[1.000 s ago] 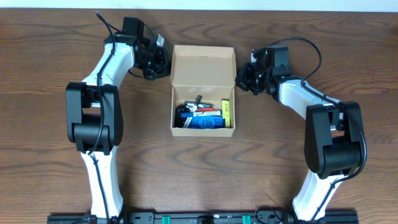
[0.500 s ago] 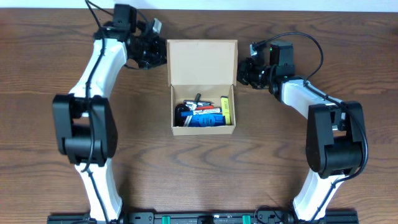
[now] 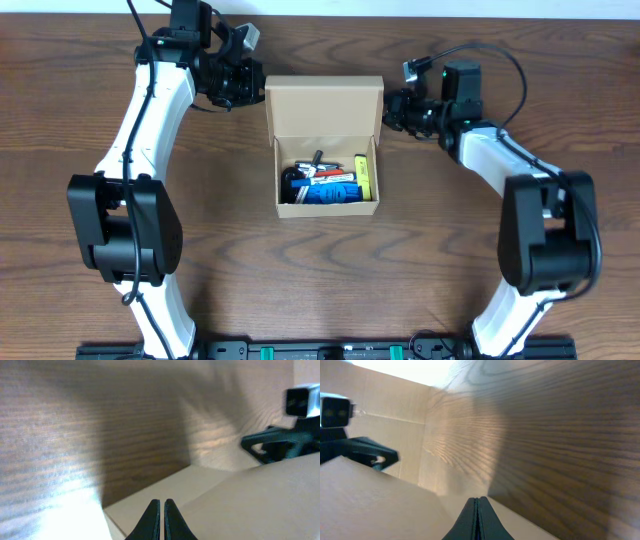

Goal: Pack container
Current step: 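Fold the box flaps and lid inward with both grippers, then press the closed lid down from both sides with both grippers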

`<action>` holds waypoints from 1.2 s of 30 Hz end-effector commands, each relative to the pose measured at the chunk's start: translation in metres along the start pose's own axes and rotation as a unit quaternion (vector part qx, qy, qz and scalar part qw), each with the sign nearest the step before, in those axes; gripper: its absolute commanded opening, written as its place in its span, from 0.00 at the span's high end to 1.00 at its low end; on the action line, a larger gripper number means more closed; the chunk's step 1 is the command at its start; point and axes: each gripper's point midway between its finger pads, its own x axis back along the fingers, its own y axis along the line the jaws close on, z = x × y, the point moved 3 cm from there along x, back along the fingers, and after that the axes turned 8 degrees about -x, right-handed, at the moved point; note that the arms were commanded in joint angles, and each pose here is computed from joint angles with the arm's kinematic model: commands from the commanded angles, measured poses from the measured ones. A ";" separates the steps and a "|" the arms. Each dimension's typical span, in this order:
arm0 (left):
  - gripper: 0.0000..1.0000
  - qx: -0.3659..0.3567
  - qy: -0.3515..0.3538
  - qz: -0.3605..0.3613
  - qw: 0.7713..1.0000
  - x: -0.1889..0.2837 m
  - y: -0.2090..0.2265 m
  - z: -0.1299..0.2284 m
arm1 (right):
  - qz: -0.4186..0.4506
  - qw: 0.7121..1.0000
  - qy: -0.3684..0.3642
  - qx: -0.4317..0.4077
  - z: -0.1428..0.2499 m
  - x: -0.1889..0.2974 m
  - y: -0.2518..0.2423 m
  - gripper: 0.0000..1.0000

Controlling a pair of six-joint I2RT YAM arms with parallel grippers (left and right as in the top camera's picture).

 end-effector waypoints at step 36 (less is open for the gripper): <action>0.94 -0.132 0.171 -0.025 0.976 0.026 -0.069 0.134 | 0.260 0.949 0.067 0.166 0.142 0.086 0.038 0.98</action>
